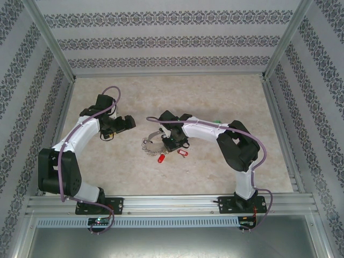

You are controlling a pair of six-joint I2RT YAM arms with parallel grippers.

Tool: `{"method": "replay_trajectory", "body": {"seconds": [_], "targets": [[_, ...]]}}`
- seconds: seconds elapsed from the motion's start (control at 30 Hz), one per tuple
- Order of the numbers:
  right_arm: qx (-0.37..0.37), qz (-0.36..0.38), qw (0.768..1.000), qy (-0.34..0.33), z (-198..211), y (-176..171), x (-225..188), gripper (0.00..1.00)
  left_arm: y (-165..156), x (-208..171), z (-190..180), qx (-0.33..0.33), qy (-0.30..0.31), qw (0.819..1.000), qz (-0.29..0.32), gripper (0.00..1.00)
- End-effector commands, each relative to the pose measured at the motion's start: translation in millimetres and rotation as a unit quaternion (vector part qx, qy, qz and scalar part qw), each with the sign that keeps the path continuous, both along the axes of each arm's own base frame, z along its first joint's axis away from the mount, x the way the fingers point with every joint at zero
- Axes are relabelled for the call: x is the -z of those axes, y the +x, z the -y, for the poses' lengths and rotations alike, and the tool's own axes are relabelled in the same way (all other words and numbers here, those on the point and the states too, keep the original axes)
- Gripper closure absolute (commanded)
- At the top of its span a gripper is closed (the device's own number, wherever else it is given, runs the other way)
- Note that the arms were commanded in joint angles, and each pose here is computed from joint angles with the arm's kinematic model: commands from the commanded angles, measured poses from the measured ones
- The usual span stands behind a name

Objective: Put the keys on the keyring

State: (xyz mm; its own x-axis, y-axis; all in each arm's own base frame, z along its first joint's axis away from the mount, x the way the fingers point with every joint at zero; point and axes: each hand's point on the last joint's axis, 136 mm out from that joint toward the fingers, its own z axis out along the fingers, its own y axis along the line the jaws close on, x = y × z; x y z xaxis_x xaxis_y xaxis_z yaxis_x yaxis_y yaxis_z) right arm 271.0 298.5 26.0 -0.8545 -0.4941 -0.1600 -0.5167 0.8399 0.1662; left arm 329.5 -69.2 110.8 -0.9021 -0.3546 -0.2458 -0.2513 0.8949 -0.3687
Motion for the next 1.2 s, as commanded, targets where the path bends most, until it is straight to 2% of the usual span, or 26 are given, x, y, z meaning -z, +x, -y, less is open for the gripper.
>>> {"method": "replay_trajectory", "body": {"seconds": [0.0, 0.37, 0.63, 0.83, 0.93, 1.07, 1.17], "targets": [[0.001, 0.008, 1.0, -0.018, 0, 3, 3, 0.83, 3, 1, 2, 0.001, -0.006, 1.0, 0.002, 0.0], [-0.018, -0.002, 1.0, 0.001, -8, -4, 4, 0.78, 2, 2, 2, 0.001, -0.008, 1.0, -0.002, 0.0], [-0.016, -0.003, 1.0, 0.003, -11, -1, 9, 0.79, 2, 3, 3, 0.002, -0.008, 1.0, -0.003, 0.0], [-0.016, -0.005, 1.0, -0.001, -10, -2, 17, 0.86, 2, -2, 3, 0.005, -0.008, 1.0, 0.002, 0.0], [-0.011, 0.007, 1.0, 0.0, -7, 0, 14, 1.0, 3, -6, 3, 0.008, -0.008, 1.0, 0.007, 0.0], [-0.017, 0.023, 0.998, 0.048, -16, 2, -6, 1.0, 10, -25, 6, 0.017, -0.015, 0.999, 0.039, 0.0], [-0.028, 0.047, 0.996, 0.076, -22, 5, -27, 1.0, 24, -47, 19, 0.036, -0.048, 0.995, 0.081, 0.0]]}}
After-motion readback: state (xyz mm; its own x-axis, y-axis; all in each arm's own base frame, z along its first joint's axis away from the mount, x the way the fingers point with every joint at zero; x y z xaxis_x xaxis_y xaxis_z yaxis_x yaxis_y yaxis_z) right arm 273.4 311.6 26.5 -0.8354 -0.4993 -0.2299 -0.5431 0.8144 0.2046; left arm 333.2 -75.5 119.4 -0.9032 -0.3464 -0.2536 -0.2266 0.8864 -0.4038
